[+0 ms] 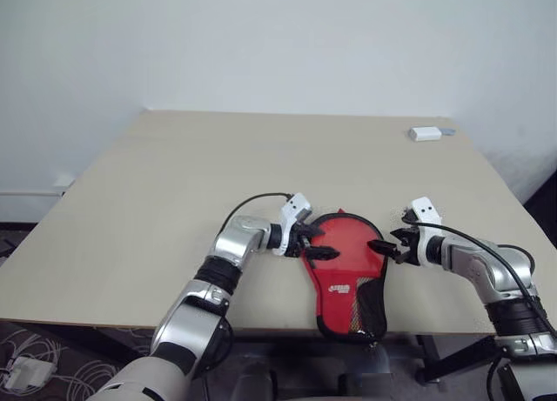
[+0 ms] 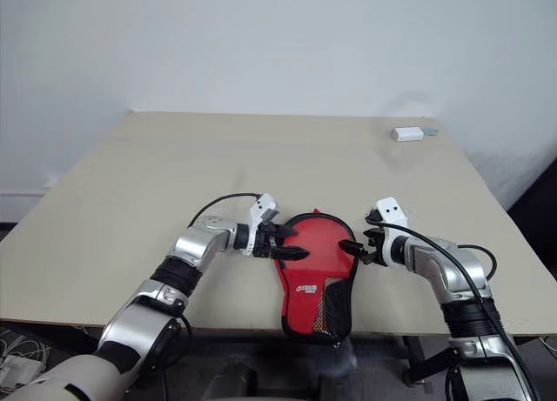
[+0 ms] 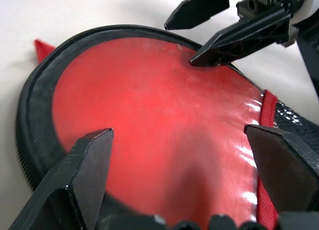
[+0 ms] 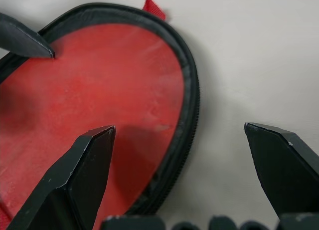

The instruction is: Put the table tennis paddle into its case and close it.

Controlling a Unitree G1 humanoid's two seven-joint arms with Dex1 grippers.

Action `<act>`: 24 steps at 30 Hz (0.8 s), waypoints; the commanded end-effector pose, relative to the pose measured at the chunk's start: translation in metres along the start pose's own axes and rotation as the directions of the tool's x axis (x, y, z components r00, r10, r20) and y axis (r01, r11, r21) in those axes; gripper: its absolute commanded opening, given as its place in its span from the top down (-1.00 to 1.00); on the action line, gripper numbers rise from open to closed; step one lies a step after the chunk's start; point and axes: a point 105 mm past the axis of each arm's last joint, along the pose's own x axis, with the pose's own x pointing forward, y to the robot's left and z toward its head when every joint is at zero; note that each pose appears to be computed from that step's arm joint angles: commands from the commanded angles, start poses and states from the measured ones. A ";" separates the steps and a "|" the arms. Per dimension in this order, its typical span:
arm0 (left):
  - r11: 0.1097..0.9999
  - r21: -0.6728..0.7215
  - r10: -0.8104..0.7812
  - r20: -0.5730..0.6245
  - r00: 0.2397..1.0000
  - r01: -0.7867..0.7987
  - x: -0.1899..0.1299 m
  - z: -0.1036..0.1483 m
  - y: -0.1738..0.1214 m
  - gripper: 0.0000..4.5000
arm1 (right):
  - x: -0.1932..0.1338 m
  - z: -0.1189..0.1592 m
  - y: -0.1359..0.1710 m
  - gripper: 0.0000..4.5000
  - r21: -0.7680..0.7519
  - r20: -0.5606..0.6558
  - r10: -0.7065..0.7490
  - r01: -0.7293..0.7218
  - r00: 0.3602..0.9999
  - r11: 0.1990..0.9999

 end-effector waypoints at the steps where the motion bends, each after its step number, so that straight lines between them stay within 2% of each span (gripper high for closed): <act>1: 1.000 -0.012 0.018 0.009 1.000 -0.018 -0.011 0.006 0.007 -1.00 | 0.002 0.005 0.002 -0.83 -0.043 -0.006 0.008 -0.009 1.000 0.999; 3: 1.000 -0.005 -0.007 0.030 1.000 0.007 -0.018 0.012 0.004 -1.00 | 0.003 0.001 0.002 -0.59 -0.033 -0.018 0.003 -0.004 1.000 0.999; 9: 0.997 0.018 -0.075 0.118 0.990 0.073 -0.046 0.041 -0.006 -1.00 | 0.005 0.004 0.001 0.37 0.014 0.010 -0.004 0.004 1.000 1.000; 13: 0.997 0.014 -0.078 0.134 0.988 0.077 -0.058 0.047 -0.008 -1.00 | 0.006 0.007 -0.004 0.94 0.028 0.037 -0.045 0.044 0.998 0.999; 17: 0.998 0.009 -0.070 0.121 0.990 0.069 -0.063 0.043 -0.008 -1.00 | 0.001 0.031 -0.005 0.99 0.070 0.164 -0.063 0.053 0.984 0.996; 19: 0.998 -0.003 -0.069 0.116 0.991 0.070 -0.062 0.039 -0.009 -1.00 | -0.004 0.046 -0.013 0.99 0.097 0.239 -0.125 0.104 0.963 0.990; 22: 0.997 -0.007 -0.081 0.106 0.991 0.082 -0.060 0.034 -0.014 -1.00 | -0.011 0.071 -0.027 0.99 0.113 0.337 -0.251 0.226 0.907 0.968; 24: 0.995 -0.004 -0.102 0.106 0.989 0.103 -0.058 0.034 -0.019 -1.00 | -0.019 0.094 -0.037 0.99 0.200 0.412 -0.329 0.268 0.849 0.942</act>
